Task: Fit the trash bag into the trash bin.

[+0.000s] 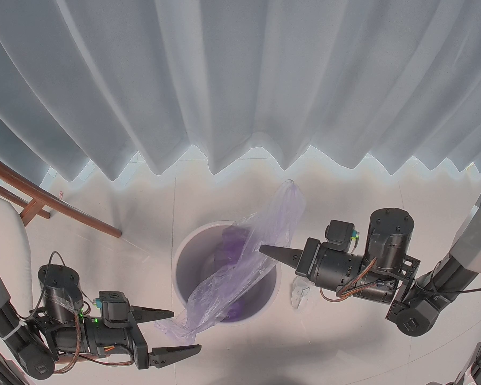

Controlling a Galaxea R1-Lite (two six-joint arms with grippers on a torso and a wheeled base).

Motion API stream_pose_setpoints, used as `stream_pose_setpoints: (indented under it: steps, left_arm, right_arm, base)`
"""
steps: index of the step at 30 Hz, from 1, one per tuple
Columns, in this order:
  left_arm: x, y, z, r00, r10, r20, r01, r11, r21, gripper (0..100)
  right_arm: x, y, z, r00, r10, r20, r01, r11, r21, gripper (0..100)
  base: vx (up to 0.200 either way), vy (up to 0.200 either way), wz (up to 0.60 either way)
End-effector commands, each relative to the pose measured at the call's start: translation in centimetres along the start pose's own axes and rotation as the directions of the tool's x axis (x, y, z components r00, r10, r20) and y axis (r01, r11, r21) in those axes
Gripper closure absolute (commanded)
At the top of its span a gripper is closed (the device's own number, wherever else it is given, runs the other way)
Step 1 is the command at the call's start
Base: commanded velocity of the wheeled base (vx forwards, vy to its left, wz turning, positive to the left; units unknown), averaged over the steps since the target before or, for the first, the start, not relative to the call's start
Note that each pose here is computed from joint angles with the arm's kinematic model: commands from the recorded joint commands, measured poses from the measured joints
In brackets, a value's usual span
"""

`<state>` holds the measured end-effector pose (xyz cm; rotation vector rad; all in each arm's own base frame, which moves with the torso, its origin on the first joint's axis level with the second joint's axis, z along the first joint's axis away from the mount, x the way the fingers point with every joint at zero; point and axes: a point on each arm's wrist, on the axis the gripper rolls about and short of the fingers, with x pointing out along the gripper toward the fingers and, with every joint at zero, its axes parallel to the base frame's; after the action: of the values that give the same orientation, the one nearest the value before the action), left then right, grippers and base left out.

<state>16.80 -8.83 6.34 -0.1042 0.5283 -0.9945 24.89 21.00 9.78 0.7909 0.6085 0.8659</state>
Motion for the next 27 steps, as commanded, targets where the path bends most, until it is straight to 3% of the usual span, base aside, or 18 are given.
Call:
stream_pose_setpoints:
  steps: [1, 3, 4, 16, 20, 21, 27]
  left_arm:
    - [0.2, 0.0, -0.8, 0.999, 0.001, -0.039, -0.002, 1.000, -0.023, 0]
    - [0.3, 0.1, -0.9, 0.999, 0.001, -0.042, -0.002, 1.000, -0.024, 0]
    - [0.3, 0.1, -0.9, 0.999, 0.001, -0.042, -0.002, 1.000, -0.024, 100]
    - [0.7, 0.3, -1.1, 0.998, 0.033, -0.049, -0.034, 0.999, -0.024, 100]
    - [0.7, 0.5, -0.5, 0.999, 0.049, 0.000, -0.049, 0.999, -0.005, 100]
    - [0.5, 0.9, 0.0, 0.997, 0.067, 0.048, -0.066, 0.998, -0.009, 100]
    - [0.6, 1.4, 1.2, 0.984, 0.088, 0.155, -0.075, 0.993, -0.088, 100]
  right_arm:
    - [0.0, 0.1, -0.1, 1.000, 0.003, -0.004, -0.003, 1.000, -0.001, 100]
    - [0.0, 0.1, -0.2, 1.000, 0.003, -0.006, -0.003, 1.000, -0.001, 100]
    - [0.0, 0.1, -0.2, 1.000, 0.003, -0.006, -0.003, 1.000, -0.001, 100]
    - [-0.1, 0.6, -0.2, 1.000, 0.017, -0.007, -0.017, 1.000, -0.006, 100]
    - [-0.3, 1.0, -0.1, 1.000, 0.026, -0.002, -0.026, 1.000, -0.009, 100]
    - [-0.4, 1.2, 0.1, 0.999, 0.033, 0.006, -0.033, 0.999, -0.013, 100]
    - [-0.6, 1.7, 0.6, 0.999, 0.040, 0.017, -0.040, 0.999, -0.017, 100]
  base:
    - [0.000, 0.000, 0.00]
    - [0.000, 0.000, 0.00]
    - [0.000, 0.000, 0.00]
    - [0.000, 0.000, 0.00]
    - [0.000, 0.000, 0.00]
    - [0.000, 0.000, 0.00]
    - [0.000, 0.000, 0.00]
